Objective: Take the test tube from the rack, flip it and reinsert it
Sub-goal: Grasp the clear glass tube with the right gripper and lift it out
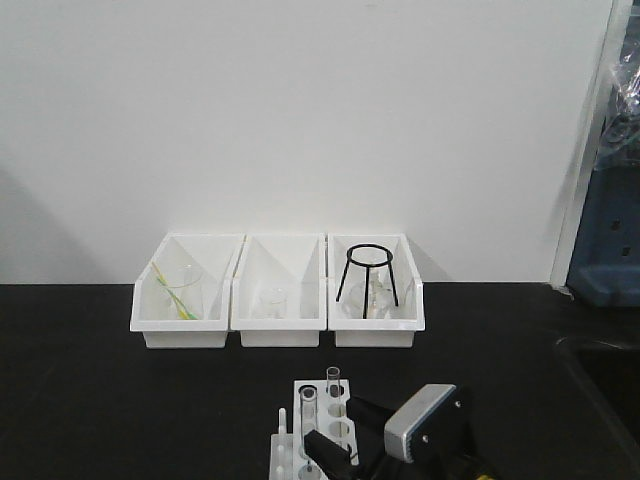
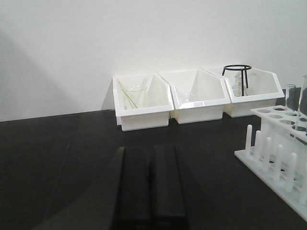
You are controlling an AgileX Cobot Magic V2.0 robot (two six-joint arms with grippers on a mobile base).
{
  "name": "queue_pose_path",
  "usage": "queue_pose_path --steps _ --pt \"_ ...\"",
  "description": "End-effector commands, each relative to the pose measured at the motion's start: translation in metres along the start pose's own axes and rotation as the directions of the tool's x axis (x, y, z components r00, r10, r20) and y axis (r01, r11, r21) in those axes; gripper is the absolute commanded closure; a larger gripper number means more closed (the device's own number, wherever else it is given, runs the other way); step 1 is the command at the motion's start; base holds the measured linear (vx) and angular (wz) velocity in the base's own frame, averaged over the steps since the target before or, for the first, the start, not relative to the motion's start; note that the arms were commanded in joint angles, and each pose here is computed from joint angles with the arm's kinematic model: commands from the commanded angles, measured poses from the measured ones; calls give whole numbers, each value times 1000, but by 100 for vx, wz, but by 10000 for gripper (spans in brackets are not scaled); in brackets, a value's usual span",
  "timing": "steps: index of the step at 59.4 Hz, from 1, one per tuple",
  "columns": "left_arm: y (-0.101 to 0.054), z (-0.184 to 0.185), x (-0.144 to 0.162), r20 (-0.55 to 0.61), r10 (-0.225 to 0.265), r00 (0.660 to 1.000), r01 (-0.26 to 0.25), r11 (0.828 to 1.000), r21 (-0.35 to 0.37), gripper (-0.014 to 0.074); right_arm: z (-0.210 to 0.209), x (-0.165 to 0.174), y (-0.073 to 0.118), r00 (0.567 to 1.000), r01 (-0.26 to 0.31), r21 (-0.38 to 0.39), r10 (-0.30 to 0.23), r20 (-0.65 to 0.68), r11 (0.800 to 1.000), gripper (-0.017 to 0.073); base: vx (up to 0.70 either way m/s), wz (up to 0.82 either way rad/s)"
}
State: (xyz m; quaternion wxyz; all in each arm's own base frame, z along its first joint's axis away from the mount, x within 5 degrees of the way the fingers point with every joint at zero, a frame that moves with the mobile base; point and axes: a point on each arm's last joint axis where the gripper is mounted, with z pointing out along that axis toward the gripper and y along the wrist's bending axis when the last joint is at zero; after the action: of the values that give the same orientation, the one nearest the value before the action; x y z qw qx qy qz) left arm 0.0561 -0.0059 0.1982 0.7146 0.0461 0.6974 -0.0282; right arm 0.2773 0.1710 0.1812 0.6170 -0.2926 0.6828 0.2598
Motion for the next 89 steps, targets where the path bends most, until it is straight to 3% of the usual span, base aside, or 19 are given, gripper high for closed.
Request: queue_pose_path --steps 1,9,19,25,31,45,53,60,70,80,83,85,87,89 --pt "0 -1 -10 94 -2 996 2 1000 -2 599 14 -27 -4 986 7 -21 -3 165 1000 120 0 0" --pt "0 -1 -10 94 -2 996 2 1000 -2 599 31 -24 -8 986 -15 -49 23 166 999 120 0 0" --pt "0 -1 -10 94 -2 996 2 1000 -2 599 44 -19 -8 987 9 -92 6 160 996 121 0 0" --pt "0 -1 -10 94 -2 996 2 1000 -2 599 47 -15 -9 987 -9 -93 24 159 996 139 0 0" --pt "0 -1 -10 94 -2 996 2 1000 -2 599 47 -14 -9 987 -9 -94 24 157 996 220 0 0" --pt "0 -1 -10 94 -2 996 2 1000 -2 599 47 -16 -8 985 -10 -97 26 172 995 561 0 0" --pt "0 -1 -10 94 -2 996 2 1000 -2 599 44 -24 -8 979 -36 -106 56 197 994 575 0 0" --pt "0 -1 -10 94 -2 996 2 1000 -2 599 37 -53 -7 968 -19 -103 44 248 994 573 0 0" --pt "0 -1 -10 94 -2 996 2 1000 -2 599 23 -130 -11 951 -6 -39 18 310 999 573 0 0" --pt "0 -1 -10 94 -2 996 2 1000 -2 599 4 -209 -18 948 67 106 -97 303 992 573 0 0" --pt "0 -1 -10 94 -2 996 2 1000 -2 599 -2 -223 -19 948 158 158 -194 253 975 573 0 0" --pt "0 -1 -10 94 -2 996 2 1000 -2 599 -5 -228 -19 932 259 184 -295 210 948 573 0 0" --pt "0 -1 -10 94 -2 996 2 1000 -2 599 -8 -234 -21 879 426 224 -459 125 876 573 0 0" --pt "0 -1 -10 94 -2 996 2 1000 -2 599 -10 -236 -22 789 589 233 -613 42 774 573 0 0"
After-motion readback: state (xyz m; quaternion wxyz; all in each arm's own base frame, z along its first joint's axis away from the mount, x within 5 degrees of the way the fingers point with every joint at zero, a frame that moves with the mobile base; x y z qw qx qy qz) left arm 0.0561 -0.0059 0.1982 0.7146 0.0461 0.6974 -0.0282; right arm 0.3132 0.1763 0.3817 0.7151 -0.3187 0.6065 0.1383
